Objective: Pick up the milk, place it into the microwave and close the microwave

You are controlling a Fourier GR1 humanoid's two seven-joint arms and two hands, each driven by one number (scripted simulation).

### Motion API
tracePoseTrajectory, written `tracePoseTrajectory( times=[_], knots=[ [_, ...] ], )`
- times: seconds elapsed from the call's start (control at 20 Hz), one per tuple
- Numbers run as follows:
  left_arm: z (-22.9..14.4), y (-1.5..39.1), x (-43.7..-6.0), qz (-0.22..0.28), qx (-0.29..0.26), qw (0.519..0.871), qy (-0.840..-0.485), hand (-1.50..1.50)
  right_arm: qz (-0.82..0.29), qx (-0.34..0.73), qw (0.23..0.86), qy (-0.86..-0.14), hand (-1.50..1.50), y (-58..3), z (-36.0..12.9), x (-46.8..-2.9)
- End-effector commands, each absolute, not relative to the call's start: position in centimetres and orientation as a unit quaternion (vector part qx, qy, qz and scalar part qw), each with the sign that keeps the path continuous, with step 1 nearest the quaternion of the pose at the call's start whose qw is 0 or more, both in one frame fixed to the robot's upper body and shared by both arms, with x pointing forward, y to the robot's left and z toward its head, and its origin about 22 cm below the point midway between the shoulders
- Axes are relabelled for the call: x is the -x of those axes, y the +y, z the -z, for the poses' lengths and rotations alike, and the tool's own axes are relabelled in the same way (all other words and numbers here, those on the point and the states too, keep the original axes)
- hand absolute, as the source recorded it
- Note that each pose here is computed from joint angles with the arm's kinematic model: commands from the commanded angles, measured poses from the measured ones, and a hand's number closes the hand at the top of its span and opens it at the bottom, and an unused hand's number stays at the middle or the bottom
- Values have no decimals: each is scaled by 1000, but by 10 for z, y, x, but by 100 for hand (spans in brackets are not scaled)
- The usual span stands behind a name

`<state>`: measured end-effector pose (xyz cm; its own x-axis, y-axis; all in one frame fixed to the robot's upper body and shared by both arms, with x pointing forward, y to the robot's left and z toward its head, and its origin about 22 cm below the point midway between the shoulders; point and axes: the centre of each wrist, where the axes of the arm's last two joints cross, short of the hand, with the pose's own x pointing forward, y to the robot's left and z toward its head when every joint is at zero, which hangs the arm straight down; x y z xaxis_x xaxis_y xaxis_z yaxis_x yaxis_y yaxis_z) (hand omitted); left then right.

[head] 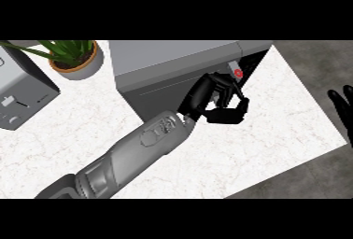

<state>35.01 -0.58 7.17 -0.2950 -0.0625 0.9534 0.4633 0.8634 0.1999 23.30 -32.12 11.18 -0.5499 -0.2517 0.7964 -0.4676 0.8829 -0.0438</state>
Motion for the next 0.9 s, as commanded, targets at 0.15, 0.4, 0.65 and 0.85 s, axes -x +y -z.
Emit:
tracePoseTrajectory(
  times=[0.15,0.4,0.65,0.85],
  knots=[
    [-92,-14,-362,208,123,573,-784,150,-148,-219,417,-870,-150,-322,-129,-239],
    [-96,-16,-363,198,119,571,-788,150,-144,-213,423,-869,-150,-329,-137,-242],
    [-92,-16,-362,189,108,572,-791,150,-157,-218,420,-867,-150,-331,-146,-243],
    [-92,-16,-361,183,102,571,-794,150,-163,-201,422,-869,-150,-340,-155,-244]
  ],
)
